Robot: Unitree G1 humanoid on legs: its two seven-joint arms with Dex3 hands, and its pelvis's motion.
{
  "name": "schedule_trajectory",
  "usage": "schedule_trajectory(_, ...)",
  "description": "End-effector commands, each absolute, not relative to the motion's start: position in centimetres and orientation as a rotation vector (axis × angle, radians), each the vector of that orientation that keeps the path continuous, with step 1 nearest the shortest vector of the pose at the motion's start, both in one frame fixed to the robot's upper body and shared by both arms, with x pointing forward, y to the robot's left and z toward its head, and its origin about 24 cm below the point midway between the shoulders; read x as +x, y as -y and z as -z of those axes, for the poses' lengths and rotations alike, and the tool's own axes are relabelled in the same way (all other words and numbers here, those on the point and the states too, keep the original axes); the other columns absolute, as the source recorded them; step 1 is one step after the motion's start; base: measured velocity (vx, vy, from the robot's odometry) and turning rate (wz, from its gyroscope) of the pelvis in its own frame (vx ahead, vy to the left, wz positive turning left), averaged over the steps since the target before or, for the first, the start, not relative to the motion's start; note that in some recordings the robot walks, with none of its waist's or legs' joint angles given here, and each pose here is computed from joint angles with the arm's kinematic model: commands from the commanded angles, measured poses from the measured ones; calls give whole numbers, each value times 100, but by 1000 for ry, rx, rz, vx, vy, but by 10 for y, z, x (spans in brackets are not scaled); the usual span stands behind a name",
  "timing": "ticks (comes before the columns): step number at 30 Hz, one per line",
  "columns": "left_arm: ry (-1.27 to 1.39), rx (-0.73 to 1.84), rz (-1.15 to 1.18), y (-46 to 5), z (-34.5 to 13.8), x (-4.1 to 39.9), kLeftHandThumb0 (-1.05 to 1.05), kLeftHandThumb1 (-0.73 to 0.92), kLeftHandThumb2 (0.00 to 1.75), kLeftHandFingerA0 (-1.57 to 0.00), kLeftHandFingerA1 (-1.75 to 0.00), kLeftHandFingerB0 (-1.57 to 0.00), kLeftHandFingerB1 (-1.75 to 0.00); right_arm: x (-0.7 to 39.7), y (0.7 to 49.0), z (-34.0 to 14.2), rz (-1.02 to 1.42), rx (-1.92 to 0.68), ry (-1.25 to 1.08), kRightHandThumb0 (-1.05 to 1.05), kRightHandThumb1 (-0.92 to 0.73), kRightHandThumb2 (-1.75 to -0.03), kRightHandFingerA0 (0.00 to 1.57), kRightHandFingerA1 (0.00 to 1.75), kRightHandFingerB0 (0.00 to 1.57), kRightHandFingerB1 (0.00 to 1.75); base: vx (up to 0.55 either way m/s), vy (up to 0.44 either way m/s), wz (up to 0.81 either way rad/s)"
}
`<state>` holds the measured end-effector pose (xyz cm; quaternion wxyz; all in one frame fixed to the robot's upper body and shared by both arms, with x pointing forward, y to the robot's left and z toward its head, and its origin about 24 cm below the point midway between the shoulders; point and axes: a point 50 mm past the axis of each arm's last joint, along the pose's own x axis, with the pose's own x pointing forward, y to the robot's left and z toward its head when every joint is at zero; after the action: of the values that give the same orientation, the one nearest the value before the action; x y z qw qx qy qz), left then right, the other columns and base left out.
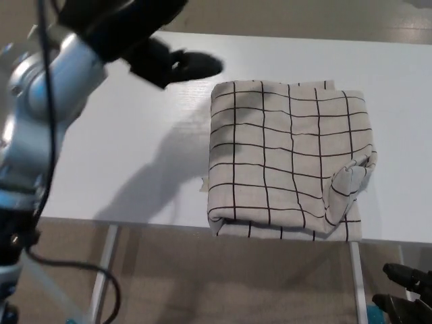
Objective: Use the left hand to fold a white towel with checkered patterns in half.
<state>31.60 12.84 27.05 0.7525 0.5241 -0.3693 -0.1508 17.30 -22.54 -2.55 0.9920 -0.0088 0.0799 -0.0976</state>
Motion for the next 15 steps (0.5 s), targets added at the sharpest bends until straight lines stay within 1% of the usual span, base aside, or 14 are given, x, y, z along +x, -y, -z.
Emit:
schedule_trajectory(1,544,275,980,-218,-223,179,-68,55,58,-29,-32,-24,-29,156,235,28,194,-34,-225,-25,-67,-60,65,70,69,59,0,0,0)
schedule_trajectory(2,517,261,963,-223,-217,176,-68,55,58,-29,-32,-24,-29,157,235,27,198,-42,-219,-25,-67,-60,65,70,69,59,0,0,0)
schedule_trajectory(3,422,139,914,-238,-194,163,-60,41,68,-32,-41,-29,-39,159,241,24,208,-63,-208,-26,-67,-60,65,71,69,59,0,0,0)
schedule_trajectory(4,384,80,909,-242,-186,159,-50,45,55,-41,-35,-37,-34,160,243,23,214,-68,-205,-26,-66,-59,64,71,69,59,0,0,0)
schedule_trajectory(5,321,-7,917,-245,-175,154,-49,36,72,-45,-50,-34,-44,160,247,22,223,-77,-199,-25,-66,-58,65,71,68,58,0,0,0)
schedule_trajectory(6,292,-42,924,-247,-170,153,-49,36,72,-45,-50,-34,-44,161,248,22,225,-83,-196,-25,-66,-58,65,71,68,58,0,0,0)
schedule_trajectory(7,225,-88,957,-249,-162,151,-42,41,53,-69,-46,-59,-42,161,248,21,227,-85,-193,-25,-66,-58,66,71,69,57,0,0,0)
schedule_trajectory(8,180,-119,980,-251,-157,149,-42,41,53,-69,-46,-59,-42,161,249,21,228,-86,-190,-25,-66,-58,66,71,69,57,0,0,0)
schedule_trajectory(9,88,-151,1024,-254,-148,145,-41,41,53,-82,-50,-66,-43,160,248,21,224,-90,-191,-25,-66,-59,65,70,69,58,0,0,0)
schedule_trajectory(10,30,-121,1041,-255,-141,143,-38,42,53,-97,-55,-75,-47,158,247,22,219,-90,-192,-25,-66,-58,65,70,69,58,0,0,0)
schedule_trajectory(11,9,-96,1040,-256,-137,141,-40,42,54,-106,-59,-80,-49,156,245,23,219,-90,-194,-25,-65,-58,65,70,69,58,0,0,0)
schedule_trajectory(12,-4,-80,1039,-256,-134,140,-40,42,54,-106,-59,-80,-49,155,245,23,218,-90,-195,-25,-65,-58,65,70,69,58,0,0,0)
schedule_trajectory(13,-36,-86,1024,-256,-125,138,-39,41,53,-115,-77,-86,-52,152,244,24,218,-89,-199,-25,-66,-58,65,70,69,57,0,0,0)
schedule_trajectory(15,-126,-141,988,-253,-101,130,-39,41,53,-99,-112,-87,-53,143,244,27,218,-92,-220,-25,-66,-59,65,70,69,58,0,0,0)
